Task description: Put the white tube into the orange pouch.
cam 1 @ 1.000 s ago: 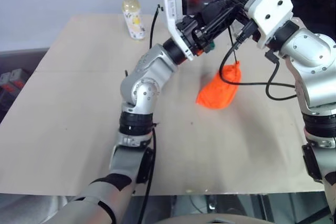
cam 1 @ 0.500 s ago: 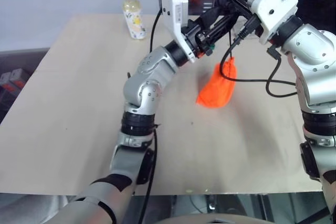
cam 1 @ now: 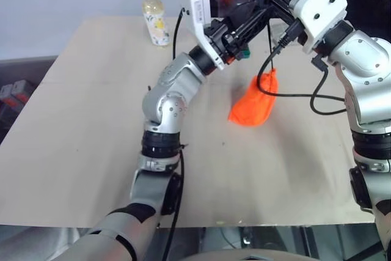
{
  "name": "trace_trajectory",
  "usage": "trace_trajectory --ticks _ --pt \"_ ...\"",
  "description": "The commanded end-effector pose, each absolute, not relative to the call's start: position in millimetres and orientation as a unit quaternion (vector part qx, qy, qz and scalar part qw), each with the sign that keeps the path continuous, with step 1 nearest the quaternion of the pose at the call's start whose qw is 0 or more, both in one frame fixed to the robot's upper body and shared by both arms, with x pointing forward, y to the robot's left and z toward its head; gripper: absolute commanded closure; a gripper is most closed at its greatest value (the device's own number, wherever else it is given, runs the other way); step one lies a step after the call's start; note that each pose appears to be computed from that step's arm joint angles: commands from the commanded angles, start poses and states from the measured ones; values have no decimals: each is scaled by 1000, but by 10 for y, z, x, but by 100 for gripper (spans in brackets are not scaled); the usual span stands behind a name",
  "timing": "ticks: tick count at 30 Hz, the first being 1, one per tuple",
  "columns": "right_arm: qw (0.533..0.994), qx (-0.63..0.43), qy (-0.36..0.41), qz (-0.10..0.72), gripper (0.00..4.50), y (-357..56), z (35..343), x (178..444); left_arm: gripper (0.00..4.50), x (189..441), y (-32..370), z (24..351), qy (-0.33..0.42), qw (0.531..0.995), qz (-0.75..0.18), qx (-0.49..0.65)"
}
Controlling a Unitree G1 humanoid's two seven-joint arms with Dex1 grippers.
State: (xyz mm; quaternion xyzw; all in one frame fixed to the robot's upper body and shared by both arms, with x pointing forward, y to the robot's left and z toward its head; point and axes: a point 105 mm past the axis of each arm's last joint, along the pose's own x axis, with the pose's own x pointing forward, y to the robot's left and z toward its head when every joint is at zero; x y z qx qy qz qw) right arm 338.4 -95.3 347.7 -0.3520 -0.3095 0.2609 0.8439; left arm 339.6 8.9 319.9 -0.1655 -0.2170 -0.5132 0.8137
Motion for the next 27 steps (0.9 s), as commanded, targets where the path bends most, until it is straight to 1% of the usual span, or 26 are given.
trace_trajectory --ticks 1,5,8,9,10,12,13,20,27 --pt "835 -352 -343 248 450 -982 3648 3260 191 3298 48 3312 -237 800 -527 -160" --pt "834 -353 -342 249 450 -980 3645 3251 191 3285 37 3292 -236 798 -532 -156" --pt "834 -354 -340 251 450 -974 3637 3243 268 3298 46 3291 -237 800 -529 -159" --pt "834 -354 -341 252 450 -971 3638 3240 283 3303 49 3293 -236 799 -528 -162" --pt "834 -354 -341 252 450 -969 3639 3238 348 3304 51 3294 -236 799 -528 -165" --pt "834 -354 -341 251 450 -968 3643 3235 421 3311 47 3285 -234 800 -527 -166" --pt "834 -354 -341 251 450 -969 3644 3234 437 3314 44 3281 -233 801 -527 -165" --pt "836 -355 -338 246 450 -1000 3639 3241 437 3326 41 3237 -225 805 -525 -160" --pt "837 -348 -351 234 450 -1028 3721 3234 437 3352 24 2959 -191 819 -524 -135"
